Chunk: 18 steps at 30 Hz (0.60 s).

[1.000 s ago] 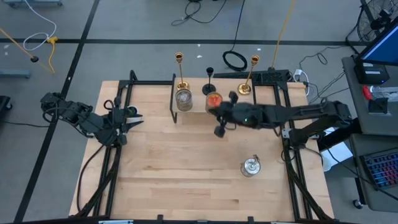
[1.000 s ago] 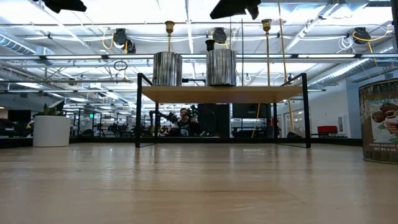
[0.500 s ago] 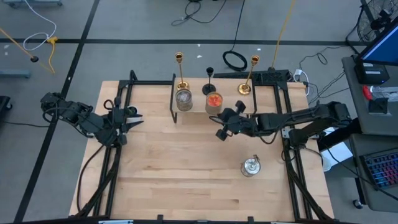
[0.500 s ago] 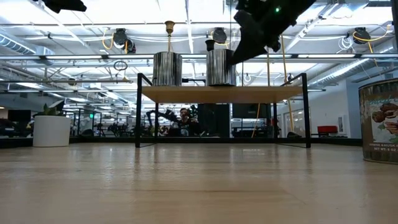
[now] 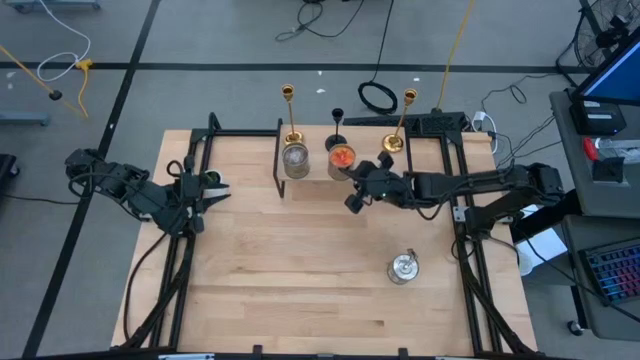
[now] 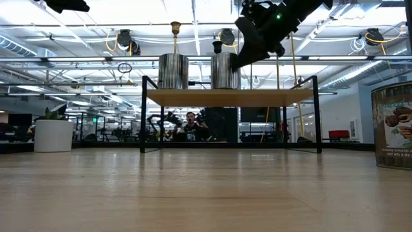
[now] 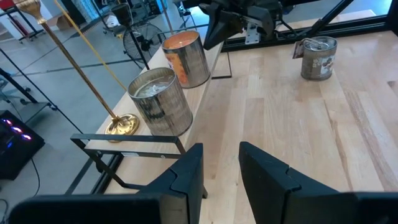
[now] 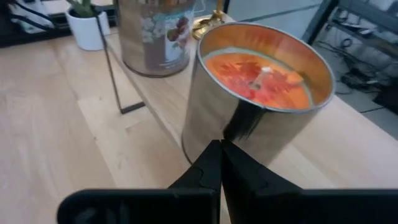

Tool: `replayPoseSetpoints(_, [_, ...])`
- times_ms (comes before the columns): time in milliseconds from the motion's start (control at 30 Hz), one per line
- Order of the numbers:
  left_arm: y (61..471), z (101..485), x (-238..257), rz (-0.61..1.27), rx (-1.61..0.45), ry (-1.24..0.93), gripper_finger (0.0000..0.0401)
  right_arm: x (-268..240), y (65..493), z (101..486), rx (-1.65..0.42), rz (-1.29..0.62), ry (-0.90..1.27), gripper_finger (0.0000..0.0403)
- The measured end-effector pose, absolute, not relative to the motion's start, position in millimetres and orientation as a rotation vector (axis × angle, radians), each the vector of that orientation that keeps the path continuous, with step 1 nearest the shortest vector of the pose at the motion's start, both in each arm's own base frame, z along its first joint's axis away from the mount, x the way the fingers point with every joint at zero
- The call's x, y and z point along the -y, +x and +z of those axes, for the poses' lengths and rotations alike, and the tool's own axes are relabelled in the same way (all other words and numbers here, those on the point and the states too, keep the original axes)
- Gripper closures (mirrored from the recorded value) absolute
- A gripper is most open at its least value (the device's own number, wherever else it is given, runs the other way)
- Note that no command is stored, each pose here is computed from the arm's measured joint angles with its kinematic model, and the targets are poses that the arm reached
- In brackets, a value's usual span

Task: Pick & Place candle stick holders
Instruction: Put the orange scented candle aligned with the black candle holder on the shelf, then put the brown scented candle aligned with the golden candle holder on the shelf

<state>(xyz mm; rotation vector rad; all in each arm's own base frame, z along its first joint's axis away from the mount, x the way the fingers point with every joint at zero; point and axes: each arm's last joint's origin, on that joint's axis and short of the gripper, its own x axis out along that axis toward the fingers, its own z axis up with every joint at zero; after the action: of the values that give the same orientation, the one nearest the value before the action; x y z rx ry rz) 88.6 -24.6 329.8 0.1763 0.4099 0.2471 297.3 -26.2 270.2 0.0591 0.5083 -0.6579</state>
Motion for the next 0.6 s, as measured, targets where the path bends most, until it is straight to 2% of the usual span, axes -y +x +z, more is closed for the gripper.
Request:
replayPoseSetpoints(467, [89,330,25,0.247,-0.411,0.176,0.0293,29,299,272,-0.494,-0.625,0.046,0.0403])
replayPoseSetpoints(600, [88,329,24,0.247,-0.414,0.177,0.0293,15,299,276,-0.491,-0.519,0.054,0.0403])
